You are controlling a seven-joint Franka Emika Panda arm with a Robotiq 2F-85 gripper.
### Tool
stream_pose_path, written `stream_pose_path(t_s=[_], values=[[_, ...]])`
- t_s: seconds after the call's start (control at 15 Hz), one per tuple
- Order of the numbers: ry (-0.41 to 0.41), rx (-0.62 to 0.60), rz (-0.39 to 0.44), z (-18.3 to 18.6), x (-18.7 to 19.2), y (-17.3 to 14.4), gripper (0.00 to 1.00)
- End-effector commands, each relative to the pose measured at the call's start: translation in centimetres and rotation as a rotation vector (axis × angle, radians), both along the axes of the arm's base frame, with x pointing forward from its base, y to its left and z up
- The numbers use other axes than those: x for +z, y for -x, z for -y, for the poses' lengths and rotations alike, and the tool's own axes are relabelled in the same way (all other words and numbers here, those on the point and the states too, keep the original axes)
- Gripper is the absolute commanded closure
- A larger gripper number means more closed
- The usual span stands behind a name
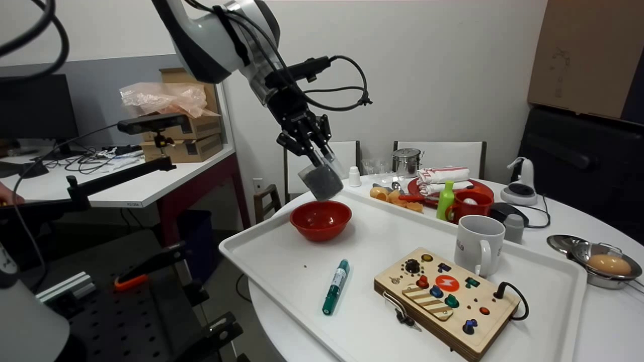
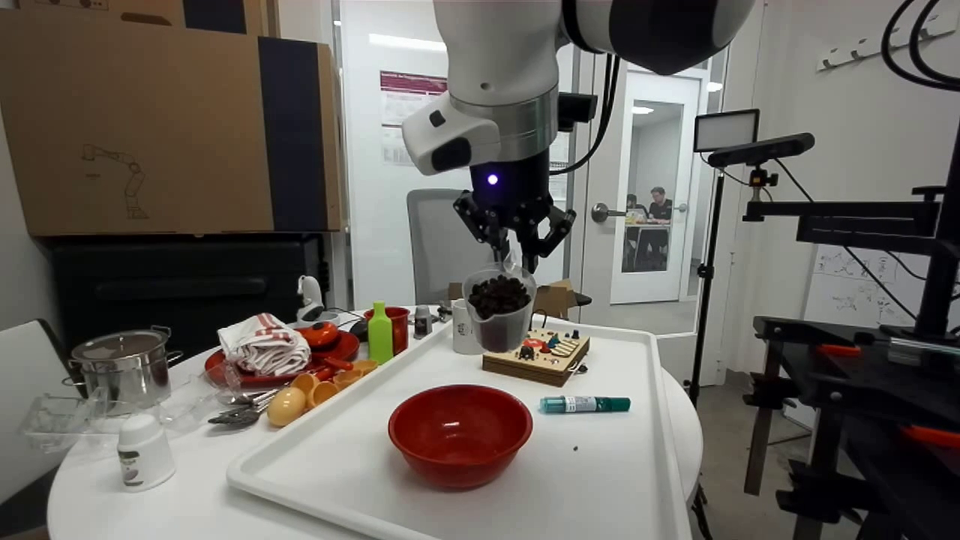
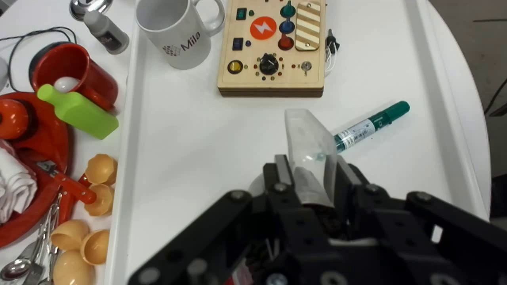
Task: Empty the jug into the red bowl
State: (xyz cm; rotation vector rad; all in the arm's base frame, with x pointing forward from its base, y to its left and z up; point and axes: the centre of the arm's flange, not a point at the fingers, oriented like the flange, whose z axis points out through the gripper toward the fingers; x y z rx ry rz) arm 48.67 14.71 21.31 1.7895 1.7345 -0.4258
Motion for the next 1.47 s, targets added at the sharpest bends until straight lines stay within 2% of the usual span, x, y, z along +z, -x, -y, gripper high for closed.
stream_pose_path(t_s=[0.0,0.53,0.73,1.13,1.4], values=[[0.109,0.034,0.017,-0.1,0.5,0.5,0.93],[0.266,0.123,0.033,-3.2,0.1,1.1,0.93],[0.300,0.138,0.033,-4.2,-0.5,1.1,0.93],[0.236,0.083,-0.009,-3.9,-2.5,-0.4,0.93],[0.266,0.060,0.004,-3.4,-3.3,-1.2,0.93]])
